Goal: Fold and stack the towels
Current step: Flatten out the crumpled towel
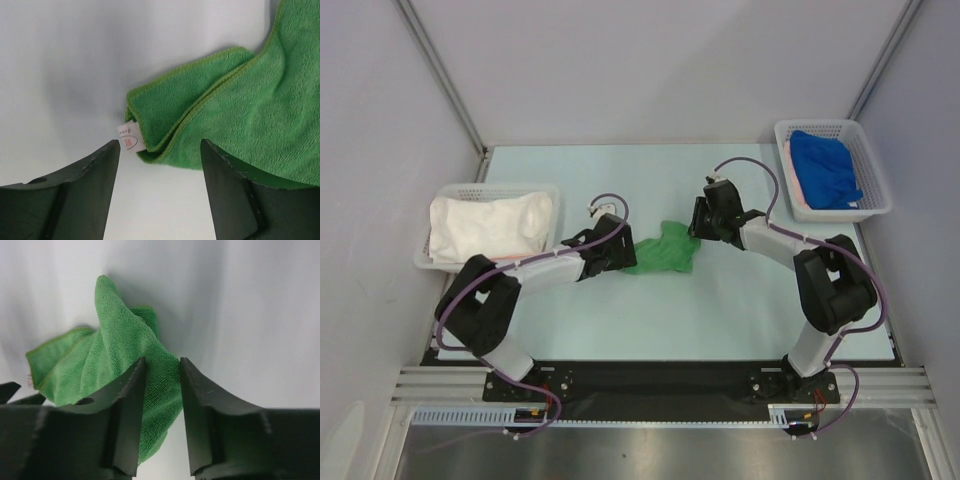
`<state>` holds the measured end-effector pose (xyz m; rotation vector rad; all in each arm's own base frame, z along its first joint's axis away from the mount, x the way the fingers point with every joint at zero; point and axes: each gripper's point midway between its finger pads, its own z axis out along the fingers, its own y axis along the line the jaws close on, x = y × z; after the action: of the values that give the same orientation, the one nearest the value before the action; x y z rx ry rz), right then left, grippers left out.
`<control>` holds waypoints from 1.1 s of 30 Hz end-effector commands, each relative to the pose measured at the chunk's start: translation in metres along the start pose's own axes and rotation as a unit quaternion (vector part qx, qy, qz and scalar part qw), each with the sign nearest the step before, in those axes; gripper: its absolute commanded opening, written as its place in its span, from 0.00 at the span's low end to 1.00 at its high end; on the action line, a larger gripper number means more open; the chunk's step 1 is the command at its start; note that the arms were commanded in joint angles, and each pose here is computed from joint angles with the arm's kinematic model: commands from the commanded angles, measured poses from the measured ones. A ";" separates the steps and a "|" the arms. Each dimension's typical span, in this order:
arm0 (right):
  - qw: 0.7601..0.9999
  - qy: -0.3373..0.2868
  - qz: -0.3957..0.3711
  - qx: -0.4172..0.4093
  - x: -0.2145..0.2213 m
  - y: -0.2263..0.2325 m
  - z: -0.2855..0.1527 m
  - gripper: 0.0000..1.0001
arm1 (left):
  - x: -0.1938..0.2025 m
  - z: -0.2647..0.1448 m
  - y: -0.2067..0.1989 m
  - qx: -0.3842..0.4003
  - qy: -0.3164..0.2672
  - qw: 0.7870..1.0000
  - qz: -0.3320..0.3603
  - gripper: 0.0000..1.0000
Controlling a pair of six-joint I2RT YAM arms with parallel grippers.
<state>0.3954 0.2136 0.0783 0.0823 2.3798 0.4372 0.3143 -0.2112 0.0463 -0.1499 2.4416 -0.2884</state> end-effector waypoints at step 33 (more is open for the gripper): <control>0.996 -0.068 -0.024 -0.043 -0.051 0.034 -0.030 0.06 | -0.046 0.042 -0.004 -0.035 -0.025 0.999 -0.024 0.04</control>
<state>0.3955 0.2230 0.0948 0.0446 2.3407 0.4691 0.3573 -0.2072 0.0260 -0.2329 2.4559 -0.1910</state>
